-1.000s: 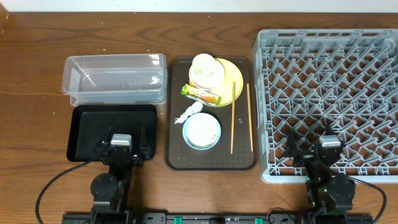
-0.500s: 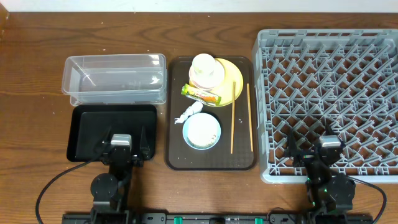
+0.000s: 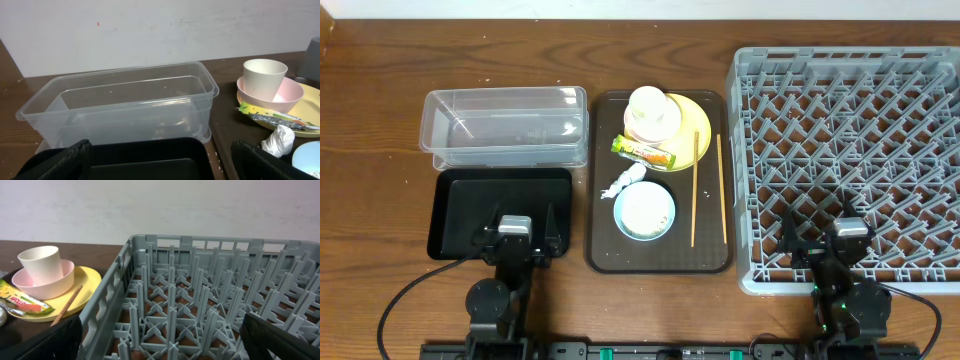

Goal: Sort waste into correct bins and load items into the dishwasher rack
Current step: 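Raise the left gripper from rest toward the brown tray, then move the left gripper over the crumpled white tissue and lower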

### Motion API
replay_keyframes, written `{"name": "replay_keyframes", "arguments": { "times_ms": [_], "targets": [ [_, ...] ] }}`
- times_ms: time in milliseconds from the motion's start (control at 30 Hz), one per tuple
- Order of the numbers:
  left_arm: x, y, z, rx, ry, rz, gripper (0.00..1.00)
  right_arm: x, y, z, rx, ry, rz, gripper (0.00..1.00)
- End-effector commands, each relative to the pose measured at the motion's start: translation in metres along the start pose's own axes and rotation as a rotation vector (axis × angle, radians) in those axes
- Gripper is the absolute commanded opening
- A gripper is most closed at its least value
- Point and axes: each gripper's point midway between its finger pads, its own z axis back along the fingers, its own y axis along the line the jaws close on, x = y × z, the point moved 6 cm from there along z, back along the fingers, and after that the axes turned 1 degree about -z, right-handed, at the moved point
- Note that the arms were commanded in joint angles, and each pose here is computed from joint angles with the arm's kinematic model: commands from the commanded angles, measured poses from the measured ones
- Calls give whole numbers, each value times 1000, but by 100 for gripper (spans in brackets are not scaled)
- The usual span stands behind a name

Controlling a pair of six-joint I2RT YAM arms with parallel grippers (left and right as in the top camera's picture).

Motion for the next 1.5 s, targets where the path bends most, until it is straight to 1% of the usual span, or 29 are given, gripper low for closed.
{"name": "replay_keyframes", "arguments": {
  "times_ms": [0,200,233,533,600,700,767,833,967,1067,1133,1267,1400,1467],
  "targets": [
    [-12,-3,-1,-22,43,-21,90,0,-1,0,-10,0,-14,99],
    [-12,-3,-1,-22,42,-21,91,0,-1,0,-10,0,-14,99],
    [-12,-3,-1,-22,42,-21,98,0,-1,0,-10,0,-14,99],
    [-9,-5,-1,-33,30,-1,98,0,-1,0,-10,0,-14,99],
    [-3,-11,0,-92,4,25,98,0,-1,0,-9,0,-14,99],
    [18,-26,6,-243,-75,61,98,0,-1,0,-10,0,-14,99],
    [32,-32,11,-308,-115,138,98,0,-1,0,-10,0,-14,99],
    [42,-34,14,-346,-121,243,98,0,-1,0,-10,0,-14,99],
    [59,-43,26,-466,-96,410,98,0,-1,0,-10,0,-14,99],
    [71,-48,34,-526,-71,463,98,0,-1,0,-10,0,-14,99],
    [79,-50,38,-548,-48,470,98,0,-1,0,-10,0,-14,99],
    [101,-49,42,-557,11,484,98,0,-1,0,-10,0,-14,99],
    [126,-51,37,-583,133,513,98,0,-1,0,-10,0,-14,99],
    [134,-53,32,-595,230,537,98,0,-1,0,-10,0,-14,99]
  ]
}}
